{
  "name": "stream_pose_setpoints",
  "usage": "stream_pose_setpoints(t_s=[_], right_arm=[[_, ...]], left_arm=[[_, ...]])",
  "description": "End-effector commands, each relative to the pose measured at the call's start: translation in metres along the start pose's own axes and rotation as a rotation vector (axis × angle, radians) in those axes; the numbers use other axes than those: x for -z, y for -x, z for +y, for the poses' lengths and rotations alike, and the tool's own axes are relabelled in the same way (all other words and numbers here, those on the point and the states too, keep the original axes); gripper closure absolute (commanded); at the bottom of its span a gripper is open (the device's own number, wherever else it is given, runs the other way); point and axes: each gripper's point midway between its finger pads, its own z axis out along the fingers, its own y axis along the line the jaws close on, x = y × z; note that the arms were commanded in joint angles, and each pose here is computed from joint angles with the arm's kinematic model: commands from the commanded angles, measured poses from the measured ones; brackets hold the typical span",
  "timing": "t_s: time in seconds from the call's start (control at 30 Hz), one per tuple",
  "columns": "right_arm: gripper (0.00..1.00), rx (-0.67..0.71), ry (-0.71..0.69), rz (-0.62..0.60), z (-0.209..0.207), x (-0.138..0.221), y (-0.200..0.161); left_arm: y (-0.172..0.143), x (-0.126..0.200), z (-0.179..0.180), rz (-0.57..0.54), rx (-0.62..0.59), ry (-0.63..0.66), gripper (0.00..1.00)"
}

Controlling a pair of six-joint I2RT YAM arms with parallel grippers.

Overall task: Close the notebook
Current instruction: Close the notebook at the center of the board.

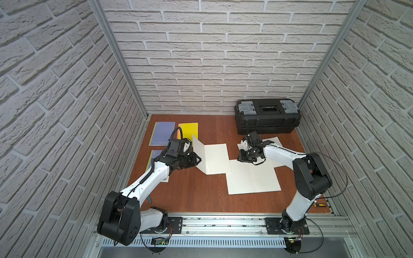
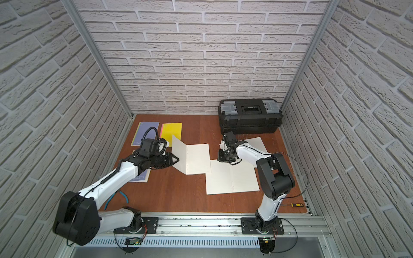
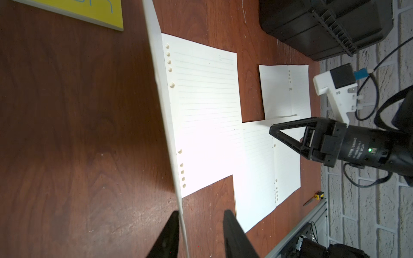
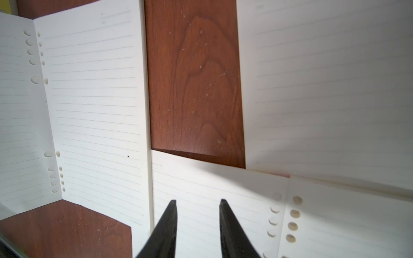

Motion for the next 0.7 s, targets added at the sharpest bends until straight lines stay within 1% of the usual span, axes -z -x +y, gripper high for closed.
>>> stream_pose_setpoints(t_s=[0.0,0.27,0.53,0.67], right_arm=[[0.67,-0.007,0.017,-0.007,0.004,-0.003,0.000],[0.67,-0.008,0.016,-0.005,0.003,-0.005,0.000],[0.66,-0.006,0.015,-0.009,0.004,-0.002,0.000],[0.66,-0.005,0.013,-0.011,0.003,-0.002,0.001]], left_arm=[[0.010,-0.001,-0.015,-0.028,-0.043,-0.040,0.64],[0.021,-0.005,-0.041,-0.046,-0.084,-0.079,0.61],[0.022,-0.029,-0.061,-0.014,-0.112,-0.117,0.60],[0.026,-0.040,-0.072,-0.031,-0.128,-0.145,0.60]])
